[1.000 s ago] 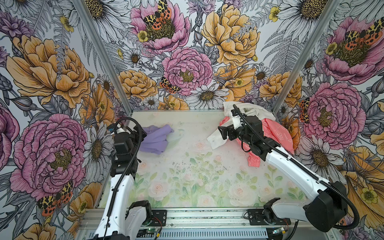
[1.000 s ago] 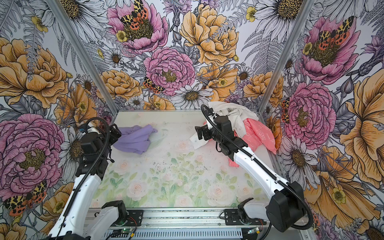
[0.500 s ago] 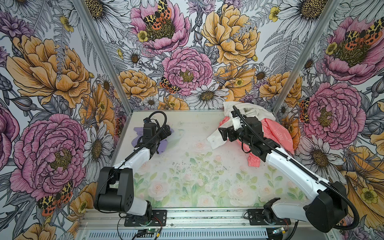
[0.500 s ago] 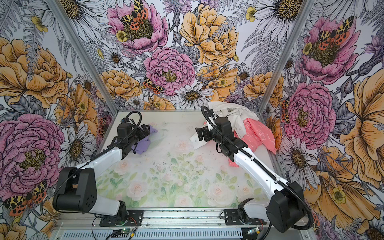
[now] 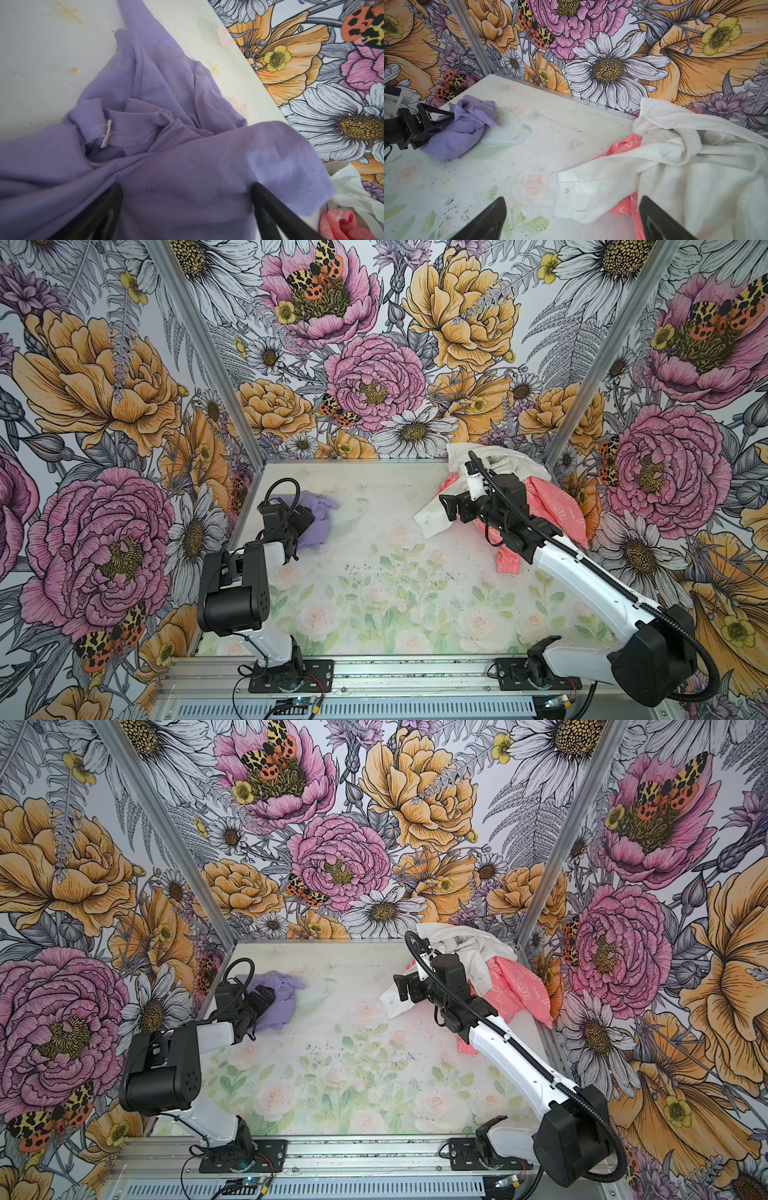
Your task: Pick out a specific cloth from the pile
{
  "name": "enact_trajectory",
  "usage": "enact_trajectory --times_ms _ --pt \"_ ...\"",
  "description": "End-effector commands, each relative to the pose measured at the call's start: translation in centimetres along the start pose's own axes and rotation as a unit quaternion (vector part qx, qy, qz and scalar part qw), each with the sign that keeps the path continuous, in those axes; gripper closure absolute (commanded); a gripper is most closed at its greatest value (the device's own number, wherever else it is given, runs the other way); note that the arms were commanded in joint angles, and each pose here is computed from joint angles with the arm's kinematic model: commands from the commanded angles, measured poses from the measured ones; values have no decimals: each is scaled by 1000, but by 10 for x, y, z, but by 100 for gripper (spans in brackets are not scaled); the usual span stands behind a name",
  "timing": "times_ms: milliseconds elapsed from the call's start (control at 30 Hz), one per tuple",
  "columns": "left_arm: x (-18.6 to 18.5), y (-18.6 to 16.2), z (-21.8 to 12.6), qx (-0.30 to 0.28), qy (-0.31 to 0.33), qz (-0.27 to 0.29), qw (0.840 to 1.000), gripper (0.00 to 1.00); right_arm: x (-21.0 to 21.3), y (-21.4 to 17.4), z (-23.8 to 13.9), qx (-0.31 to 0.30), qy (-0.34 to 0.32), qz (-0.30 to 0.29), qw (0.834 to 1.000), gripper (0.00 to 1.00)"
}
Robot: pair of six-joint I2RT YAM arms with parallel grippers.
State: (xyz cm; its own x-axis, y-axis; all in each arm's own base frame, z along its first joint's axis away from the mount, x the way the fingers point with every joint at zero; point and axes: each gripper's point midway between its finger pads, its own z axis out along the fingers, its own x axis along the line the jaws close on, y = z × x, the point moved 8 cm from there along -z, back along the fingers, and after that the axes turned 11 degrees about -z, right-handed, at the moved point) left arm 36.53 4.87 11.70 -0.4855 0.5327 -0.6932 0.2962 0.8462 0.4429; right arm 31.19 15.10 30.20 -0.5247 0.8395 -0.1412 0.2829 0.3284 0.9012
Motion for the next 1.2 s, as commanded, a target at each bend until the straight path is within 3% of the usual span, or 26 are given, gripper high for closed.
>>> enact_trajectory --times_ms 0,167,300,467,600,833,1033,1167 --pt "8 -4 1 10 -4 -26 1000 1 -3 -2 0 1 -6 0 1000 1" --pt "-12 11 -27 -38 -32 -5 999 1 -5 -2 -3 -2 -9 0 1000 1" --pt "-39 23 -66 -98 -48 44 993 1 -7 -3 -4 -2 -13 4 1000 1" --pt "-73 24 -119 -190 -56 147 969 1 -16 -8 -5 -2 -23 19 1000 1" --pt "-80 17 -142 -237 -63 205 948 1 -32 -21 -5 -10 -41 55 998 1" --pt "-51 -4 -141 -310 -85 247 914 1 -75 -69 -18 -54 -112 150 981 0" --pt "-34 -14 -118 -309 -76 287 904 1 -115 -125 -28 -34 -222 207 952 1" --pt "-31 -9 -114 -312 -71 291 902 1 -123 -153 -33 -28 -269 199 942 0"
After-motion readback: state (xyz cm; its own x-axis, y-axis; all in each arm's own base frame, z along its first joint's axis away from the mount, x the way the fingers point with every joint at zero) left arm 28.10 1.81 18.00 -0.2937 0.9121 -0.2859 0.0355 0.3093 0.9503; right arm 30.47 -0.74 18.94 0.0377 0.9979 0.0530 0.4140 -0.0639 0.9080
